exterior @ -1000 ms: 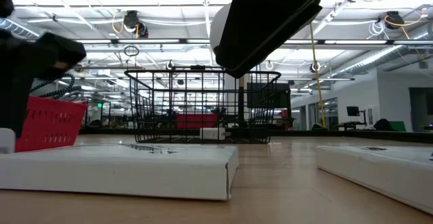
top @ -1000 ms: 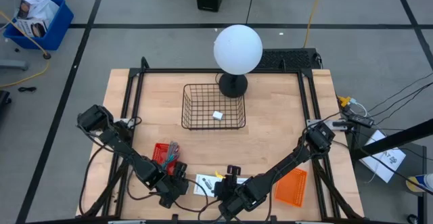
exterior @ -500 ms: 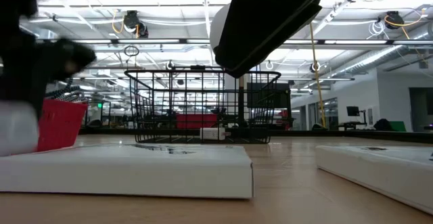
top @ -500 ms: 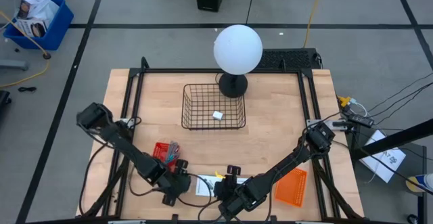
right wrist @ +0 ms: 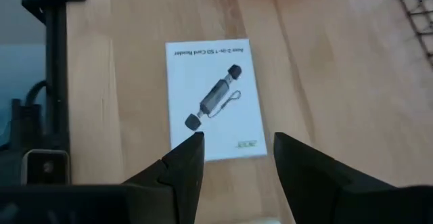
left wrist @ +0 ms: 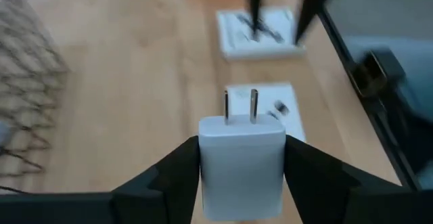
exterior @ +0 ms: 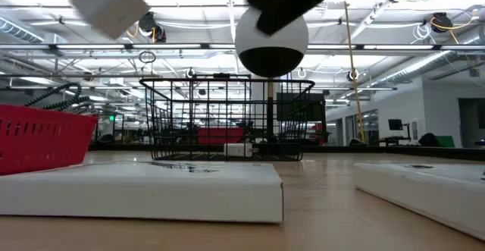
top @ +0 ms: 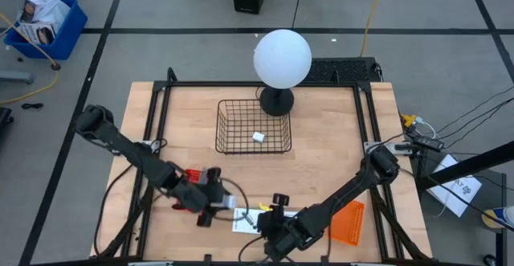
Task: Pick and place items into bin
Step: Put the white charger adapter into the wire basket
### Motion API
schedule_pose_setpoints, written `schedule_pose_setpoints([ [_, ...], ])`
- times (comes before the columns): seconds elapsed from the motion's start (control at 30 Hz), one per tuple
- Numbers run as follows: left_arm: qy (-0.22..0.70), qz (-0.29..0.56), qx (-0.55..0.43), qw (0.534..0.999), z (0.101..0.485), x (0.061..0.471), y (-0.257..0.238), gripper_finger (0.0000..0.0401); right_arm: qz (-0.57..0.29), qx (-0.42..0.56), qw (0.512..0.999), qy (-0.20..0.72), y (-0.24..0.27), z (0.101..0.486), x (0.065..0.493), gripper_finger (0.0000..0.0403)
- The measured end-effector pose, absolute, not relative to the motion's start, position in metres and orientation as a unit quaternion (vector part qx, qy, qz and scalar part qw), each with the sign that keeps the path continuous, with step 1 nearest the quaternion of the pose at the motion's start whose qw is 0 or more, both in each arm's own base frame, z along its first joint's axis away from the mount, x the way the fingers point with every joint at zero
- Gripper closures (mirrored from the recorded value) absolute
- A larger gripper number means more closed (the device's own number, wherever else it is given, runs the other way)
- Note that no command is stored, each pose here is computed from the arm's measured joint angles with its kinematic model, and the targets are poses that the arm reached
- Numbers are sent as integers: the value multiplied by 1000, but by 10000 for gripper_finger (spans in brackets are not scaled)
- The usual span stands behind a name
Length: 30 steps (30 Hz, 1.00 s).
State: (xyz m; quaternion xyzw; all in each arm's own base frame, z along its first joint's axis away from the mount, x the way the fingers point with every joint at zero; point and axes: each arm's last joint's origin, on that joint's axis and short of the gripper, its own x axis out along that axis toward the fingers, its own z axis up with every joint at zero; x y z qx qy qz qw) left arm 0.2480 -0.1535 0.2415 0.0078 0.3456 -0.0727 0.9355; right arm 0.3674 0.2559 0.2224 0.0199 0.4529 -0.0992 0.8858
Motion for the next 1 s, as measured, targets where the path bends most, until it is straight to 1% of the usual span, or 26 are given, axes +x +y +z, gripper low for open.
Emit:
schedule_pose_setpoints([
  [0.07, 328, -52, -4, 943, 250, 251, -142, 195, -108, 13, 890, 443, 258, 232, 360, 234],
  [0.23, 300, -6, -35, 953, 267, 256, -107, 222, -143, -30, 906, 397, 267, 251, 336, 234],
  [0.3, 289, 14, -48, 956, 273, 258, -93, 222, -156, -44, 912, 376, 271, 256, 329, 234],
  [0.37, 277, 38, -61, 958, 278, 260, -77, 219, -165, -59, 917, 358, 277, 258, 322, 234],
  [0.43, 266, 62, -69, 960, 283, 263, -61, 206, -169, -73, 921, 344, 282, 258, 318, 234],
  [0.53, 258, 74, -72, 961, 292, 269, -38, 197, -174, -83, 924, 330, 286, 257, 313, 234],
  [0.67, 250, 87, -86, 960, 311, 277, -7, 217, -178, -88, 921, 335, 286, 249, 311, 234],
  [0.7, 252, 97, -91, 959, 316, 277, 1, 222, -180, -86, 920, 336, 285, 247, 311, 234],
  [0.87, 268, 120, -115, 949, 349, 278, 46, 223, -189, -92, 914, 348, 281, 234, 308, 234],
  [1.0, 323, 140, -132, 927, 363, 285, 77, 200, -193, -89, 913, 349, 280, 230, 307, 234],
])
